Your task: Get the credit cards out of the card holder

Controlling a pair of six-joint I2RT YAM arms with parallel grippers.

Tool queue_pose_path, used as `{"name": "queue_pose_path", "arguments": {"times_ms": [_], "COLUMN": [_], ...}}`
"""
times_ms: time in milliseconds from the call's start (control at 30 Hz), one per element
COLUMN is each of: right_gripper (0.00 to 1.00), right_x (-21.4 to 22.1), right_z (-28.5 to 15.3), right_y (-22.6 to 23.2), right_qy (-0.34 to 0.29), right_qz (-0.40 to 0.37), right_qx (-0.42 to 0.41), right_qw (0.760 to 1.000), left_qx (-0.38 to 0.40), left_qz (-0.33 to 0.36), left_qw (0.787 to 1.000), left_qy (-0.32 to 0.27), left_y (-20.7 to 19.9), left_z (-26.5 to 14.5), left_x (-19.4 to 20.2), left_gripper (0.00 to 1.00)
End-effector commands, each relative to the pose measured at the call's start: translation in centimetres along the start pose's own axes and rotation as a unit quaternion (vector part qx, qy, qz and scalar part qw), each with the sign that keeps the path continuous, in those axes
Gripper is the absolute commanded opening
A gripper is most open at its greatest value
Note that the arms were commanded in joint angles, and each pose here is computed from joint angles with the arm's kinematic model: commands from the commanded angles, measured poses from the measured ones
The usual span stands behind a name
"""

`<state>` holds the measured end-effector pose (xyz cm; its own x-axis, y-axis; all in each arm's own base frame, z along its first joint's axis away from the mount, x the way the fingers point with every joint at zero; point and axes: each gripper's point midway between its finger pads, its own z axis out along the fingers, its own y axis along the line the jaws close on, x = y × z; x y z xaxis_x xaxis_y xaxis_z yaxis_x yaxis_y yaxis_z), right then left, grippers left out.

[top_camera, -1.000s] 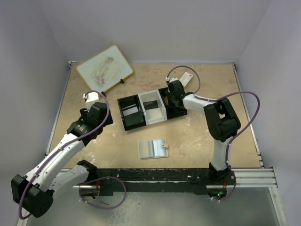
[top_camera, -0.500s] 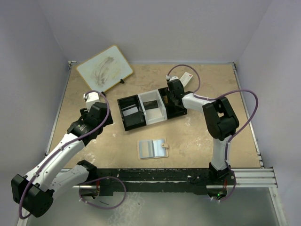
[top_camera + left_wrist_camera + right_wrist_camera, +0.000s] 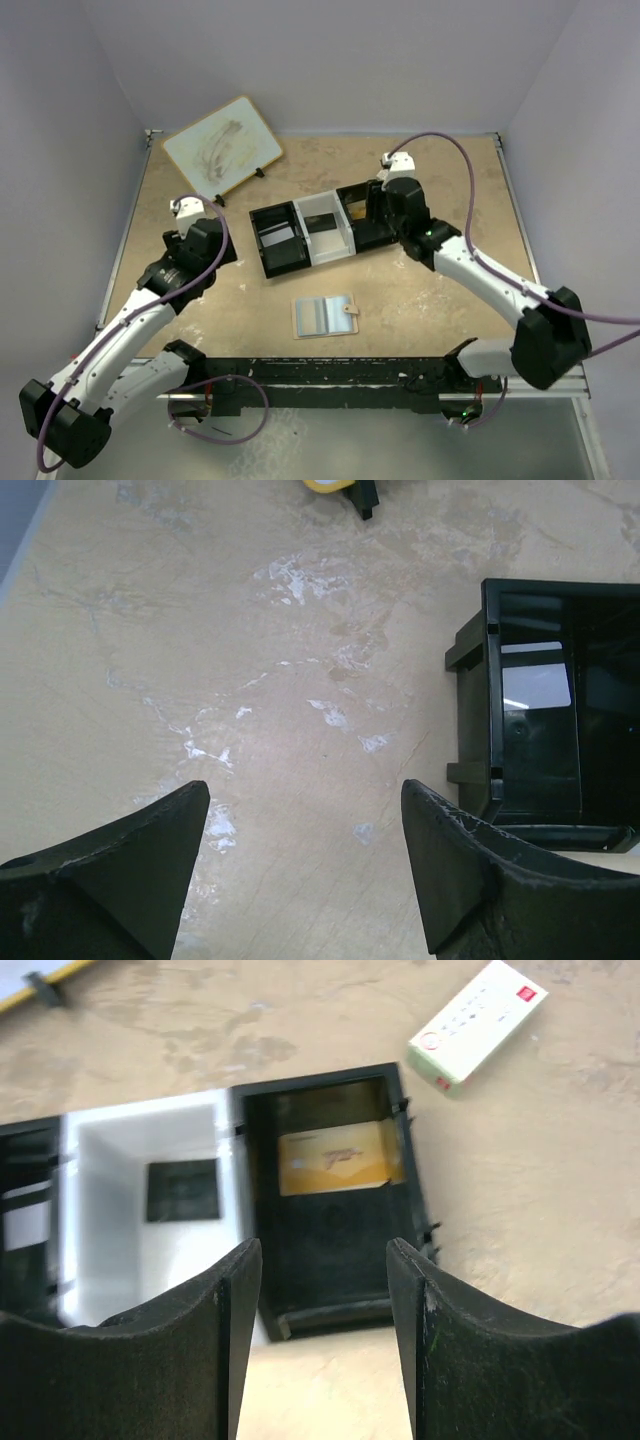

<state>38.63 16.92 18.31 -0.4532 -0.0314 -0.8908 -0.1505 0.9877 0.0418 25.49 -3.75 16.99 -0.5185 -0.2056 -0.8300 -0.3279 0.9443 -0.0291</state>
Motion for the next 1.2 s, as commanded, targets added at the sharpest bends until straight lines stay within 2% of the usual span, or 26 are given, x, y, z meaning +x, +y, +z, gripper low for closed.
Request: {"name": "queue_pose_path", "arguments": {"times_ms": [0,200,400,533,733,1000,1167], "right_gripper": [0.56,0.57,0.67,0.74,0.75,0.66,0.66], "right_x": [1.4,7.6,15.4,18.6,19.5,22.1,23.0], "right_z": [-3.6,-7.5,-8.9,-10.0,-10.8,-10.0,-9.9], "right_y": [2.8,10.7,16.6,19.0,20.3,19.1,18.7], "right_qy": [-0.028,0.024,0.13,0.164,0.172,0.205,0.219], "right_qz": [0.022,0.036,0.008,0.002,0.004,-0.01,-0.012], "right_qx": [0.007,-0.07,-0.117,-0.139,-0.134,-0.083,-0.073], "right_qw": [0.999,0.997,0.985,0.977,0.976,0.975,0.973], "left_qx": [-0.018,-0.03,-0.02,-0.016,-0.011,0.0,0.002], "left_qz": [-0.027,-0.042,-0.045,-0.044,-0.043,-0.034,-0.031], "left_qw": [0.999,0.997,0.997,0.997,0.997,0.998,0.998], "left_qy": [-0.042,-0.059,-0.062,-0.061,-0.061,-0.052,-0.049], "left_y": [1.1,2.0,1.8,1.7,1.5,1.0,0.8], "left_z": [-0.7,-1.3,-1.4,-1.5,-1.5,-1.3,-1.2], "left_x": [-2.0,-2.7,-2.7,-2.8,-2.8,-2.4,-2.3], "left_gripper": [0.76,0.76,0.77,0.77,0.77,0.77,0.77]}}
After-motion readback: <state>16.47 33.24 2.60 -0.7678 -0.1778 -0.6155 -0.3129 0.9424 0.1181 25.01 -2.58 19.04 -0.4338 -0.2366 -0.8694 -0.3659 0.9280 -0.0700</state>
